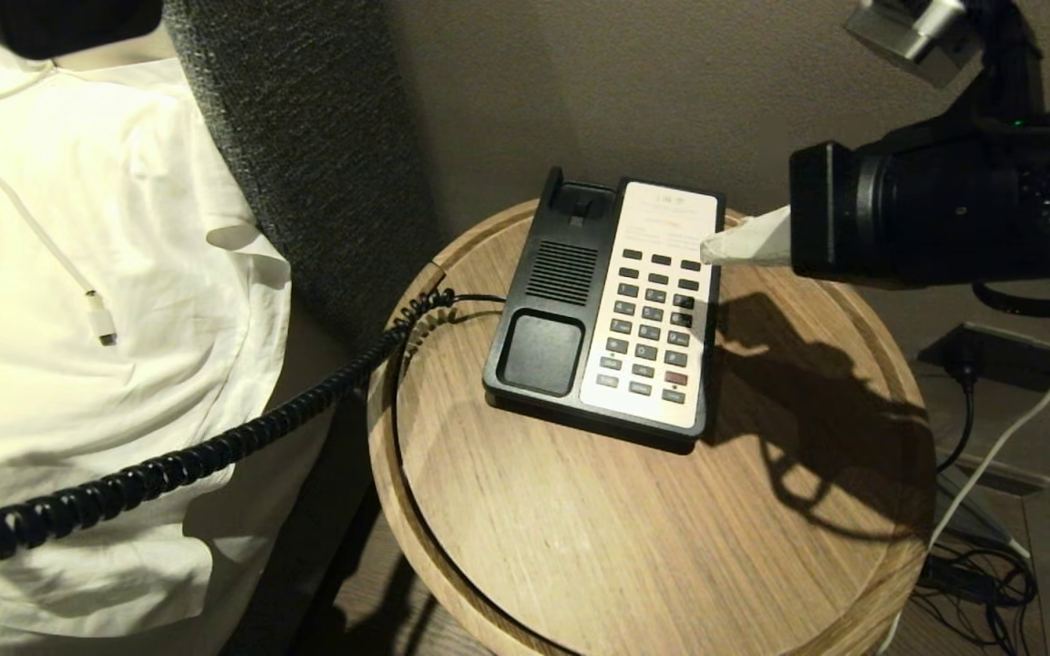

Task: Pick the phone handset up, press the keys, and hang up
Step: Dial the number

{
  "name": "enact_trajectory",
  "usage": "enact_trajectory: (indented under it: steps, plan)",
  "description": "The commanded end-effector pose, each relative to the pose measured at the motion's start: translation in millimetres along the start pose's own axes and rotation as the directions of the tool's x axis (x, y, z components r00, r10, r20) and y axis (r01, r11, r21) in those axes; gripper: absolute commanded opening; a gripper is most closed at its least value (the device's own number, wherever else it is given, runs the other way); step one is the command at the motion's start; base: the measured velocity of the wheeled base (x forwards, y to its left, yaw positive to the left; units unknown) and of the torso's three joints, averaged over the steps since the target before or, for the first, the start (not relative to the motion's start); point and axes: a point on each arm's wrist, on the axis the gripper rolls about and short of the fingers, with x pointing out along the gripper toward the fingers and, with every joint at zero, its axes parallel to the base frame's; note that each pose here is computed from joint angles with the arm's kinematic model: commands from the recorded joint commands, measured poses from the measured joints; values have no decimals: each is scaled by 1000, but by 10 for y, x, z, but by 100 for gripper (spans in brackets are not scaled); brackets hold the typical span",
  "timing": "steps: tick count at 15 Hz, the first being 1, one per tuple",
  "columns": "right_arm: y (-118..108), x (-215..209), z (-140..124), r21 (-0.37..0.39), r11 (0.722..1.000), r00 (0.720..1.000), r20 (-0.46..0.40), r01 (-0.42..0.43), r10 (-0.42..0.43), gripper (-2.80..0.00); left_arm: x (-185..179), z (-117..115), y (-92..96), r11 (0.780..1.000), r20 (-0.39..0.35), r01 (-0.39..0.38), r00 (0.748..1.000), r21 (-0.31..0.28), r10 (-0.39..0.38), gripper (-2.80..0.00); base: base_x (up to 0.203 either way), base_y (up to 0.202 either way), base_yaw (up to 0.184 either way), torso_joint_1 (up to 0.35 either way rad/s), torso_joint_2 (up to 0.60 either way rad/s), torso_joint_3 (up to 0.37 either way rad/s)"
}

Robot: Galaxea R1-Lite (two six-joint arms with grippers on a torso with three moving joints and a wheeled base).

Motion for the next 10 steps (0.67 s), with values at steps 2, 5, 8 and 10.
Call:
enact_trajectory:
  steps: [2, 5, 8, 10]
  plan:
    - [43, 169, -56, -8, 1000, 999, -29, 22, -22, -280, 13, -3, 3, 1000, -2, -7, 1000, -4, 7, -280, 0, 0, 0, 0, 0, 0]
    - [68, 300, -44, -11, 999, 999, -31, 30, -31, -280, 10, -2, 2, 1000, 1, -6, 1000, -5, 6, -280, 0, 0, 0, 0, 0, 0]
    - [77, 389, -59, -14, 999, 998, -47, 37, -37, -280, 9, -3, 5, 1000, 1, -8, 1000, -5, 8, -280, 0, 0, 0, 0, 0, 0]
    - [79, 443, -76, -15, 999, 998, -57, 40, -41, -280, 15, -2, 3, 1000, 2, -9, 1000, -4, 9, -280, 0, 0, 0, 0, 0, 0]
